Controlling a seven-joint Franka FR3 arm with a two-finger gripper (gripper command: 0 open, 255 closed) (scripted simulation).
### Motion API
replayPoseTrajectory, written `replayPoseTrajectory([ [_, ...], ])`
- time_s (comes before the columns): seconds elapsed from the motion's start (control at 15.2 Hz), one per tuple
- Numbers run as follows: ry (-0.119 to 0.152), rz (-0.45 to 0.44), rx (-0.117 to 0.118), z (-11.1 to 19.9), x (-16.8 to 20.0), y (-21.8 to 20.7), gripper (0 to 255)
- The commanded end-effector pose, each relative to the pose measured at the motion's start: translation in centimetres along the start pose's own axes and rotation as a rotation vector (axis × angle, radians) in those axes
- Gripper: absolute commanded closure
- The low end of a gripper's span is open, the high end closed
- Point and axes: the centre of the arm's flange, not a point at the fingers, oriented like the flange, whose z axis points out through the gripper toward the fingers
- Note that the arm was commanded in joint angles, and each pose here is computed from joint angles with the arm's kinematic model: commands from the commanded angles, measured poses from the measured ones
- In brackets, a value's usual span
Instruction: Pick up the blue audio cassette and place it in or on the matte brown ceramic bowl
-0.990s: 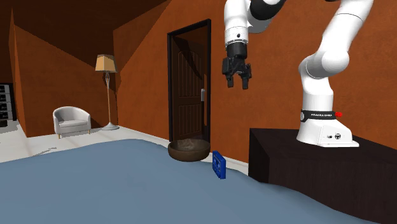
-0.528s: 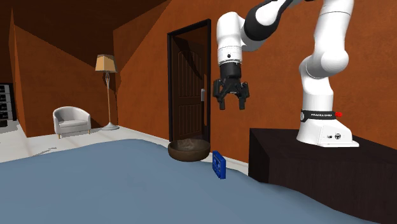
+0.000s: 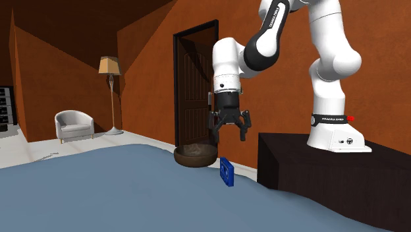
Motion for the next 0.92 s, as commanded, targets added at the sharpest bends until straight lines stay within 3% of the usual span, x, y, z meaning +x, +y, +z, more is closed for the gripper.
replayPoseTrajectory([
  [0.0, -0.007, 0.060, 0.001, 2.2, 0.0, -1.2, 0],
  [0.13, -0.014, 0.113, 0.002, 4.4, 0.1, -2.4, 0],
  [0.59, -0.014, 0.113, 0.002, 8.1, 0.0, -2.4, 0],
  [0.86, -0.014, 0.113, 0.002, 8.4, 0.0, -2.4, 0],
])
